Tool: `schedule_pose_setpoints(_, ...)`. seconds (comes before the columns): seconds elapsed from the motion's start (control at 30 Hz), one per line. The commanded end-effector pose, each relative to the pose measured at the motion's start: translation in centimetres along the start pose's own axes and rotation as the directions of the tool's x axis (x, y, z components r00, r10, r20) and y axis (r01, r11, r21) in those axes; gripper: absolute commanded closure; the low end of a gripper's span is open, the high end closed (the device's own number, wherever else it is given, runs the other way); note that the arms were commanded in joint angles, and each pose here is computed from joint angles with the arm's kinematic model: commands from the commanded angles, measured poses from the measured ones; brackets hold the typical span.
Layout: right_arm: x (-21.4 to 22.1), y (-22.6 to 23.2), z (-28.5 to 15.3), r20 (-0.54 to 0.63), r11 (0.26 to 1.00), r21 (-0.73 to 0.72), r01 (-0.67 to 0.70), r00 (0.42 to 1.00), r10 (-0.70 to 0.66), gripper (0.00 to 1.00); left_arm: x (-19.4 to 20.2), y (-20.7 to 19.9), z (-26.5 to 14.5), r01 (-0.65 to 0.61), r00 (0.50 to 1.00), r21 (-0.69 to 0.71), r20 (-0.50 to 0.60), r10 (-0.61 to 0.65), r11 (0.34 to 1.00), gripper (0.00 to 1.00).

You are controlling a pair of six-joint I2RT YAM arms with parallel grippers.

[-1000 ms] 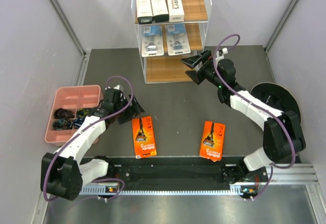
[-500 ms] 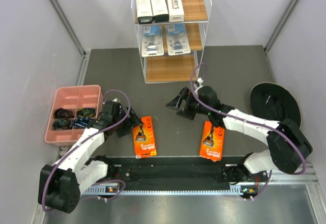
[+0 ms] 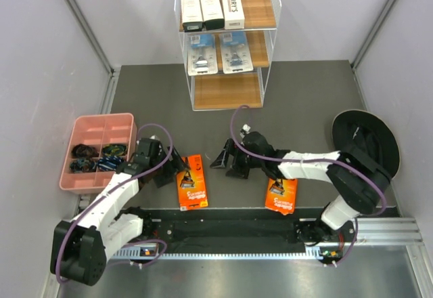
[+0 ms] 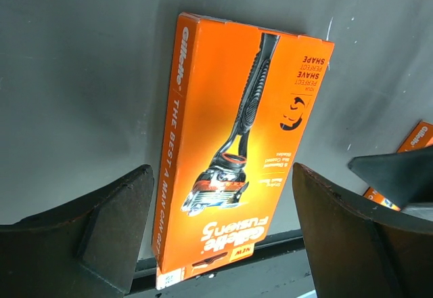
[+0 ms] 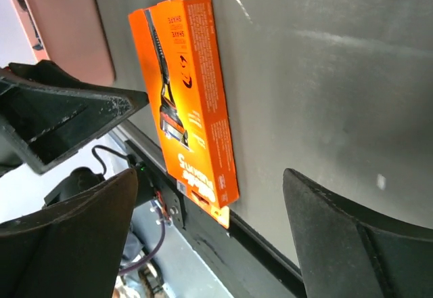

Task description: Place and organize the shaving razors onto the shelf

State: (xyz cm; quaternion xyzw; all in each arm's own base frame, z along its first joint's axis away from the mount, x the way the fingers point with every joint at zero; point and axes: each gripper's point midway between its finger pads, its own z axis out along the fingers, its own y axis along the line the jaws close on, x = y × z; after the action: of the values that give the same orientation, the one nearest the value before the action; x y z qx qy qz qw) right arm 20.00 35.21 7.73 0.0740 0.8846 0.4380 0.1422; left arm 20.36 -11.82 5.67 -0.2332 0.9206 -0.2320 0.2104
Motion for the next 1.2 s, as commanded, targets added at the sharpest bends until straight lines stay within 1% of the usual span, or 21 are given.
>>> schedule_pose_setpoints(0.0, 0.2, 3.7, 1.6, -0.033, 0.994, -0.101, 0.027, 0.999, -0.03, 0.15, 0.2, -0.4, 0.5, 0.008, 1.0, 0.033, -0.01, -0.008, 0.999, 0.13)
schedule_pose_setpoints(0.13, 1.5, 3.3, 2.9, -0.088, 0.994, -0.112, -0.011, 0.996, 0.002, 0.22, 0.8, -0.4, 1.1, 0.015, 0.999, 0.054, -0.034, -0.013, 0.998, 0.13)
schedule_pose_setpoints(0.37, 4.2, 3.3, 5.1, -0.161, 0.993, -0.117, -0.015, 0.987, -0.005, 0.27, 2.9, -0.8, 2.4, 0.016, 0.992, 0.116, -0.127, -0.001, 0.993, 0.12)
schedule_pose_setpoints(0.5, 5.5, 3.7, 6.3, -0.195, 0.99, -0.137, -0.029, 0.981, 0.001, 0.29, 4.3, -1.5, 2.7, 0.009, 0.984, 0.17, -0.178, 0.021, 0.985, 0.13)
schedule_pose_setpoints(0.57, 6.2, 3.8, 6.8, -0.217, 0.988, -0.149, -0.051, 0.976, 0.017, 0.32, 5.0, -2.4, 2.6, 0.01, 0.979, 0.22, -0.199, 0.035, 0.975, 0.13)
schedule_pose_setpoints(0.63, 6.7, 4.4, 6.9, -0.225, 0.983, -0.175, -0.064, 0.974, 0.023, 0.34, 5.1, -3.4, 2.5, 0.018, 0.979, 0.259, -0.199, 0.035, 0.966, 0.14)
schedule_pose_setpoints(0.7, 7.0, 4.5, 6.7, -0.23, 0.98, -0.187, -0.074, 0.973, 0.03, 0.37, 5.7, -3.9, 2.2, 0.014, 0.977, 0.29, -0.206, 0.048, 0.957, 0.15)
schedule_pose_setpoints(0.8, 7.0, 4.8, 5.8, -0.22, 0.975, -0.209, -0.079, 0.975, 0.032, 0.39, 6.1, -5.0, 1.4, 0.028, 0.977, 0.33, -0.207, 0.043, 0.944, 0.17)
schedule_pose_setpoints(0.97, 6.9, 4.8, 4.2, -0.195, 0.976, -0.207, -0.063, 0.981, 0.022, 0.39, 7.8, -6.1, -0.3, 0.014, 0.97, 0.379, -0.229, 0.079, 0.925, 0.18)
schedule_pose_setpoints(1.17, 7.0, 4.9, 2.2, -0.181, 0.974, -0.219, -0.062, 0.983, 0.022, 0.4, 9.7, -6.5, -2.3, 0.03, 0.961, 0.395, -0.265, 0.082, 0.918, 0.19)
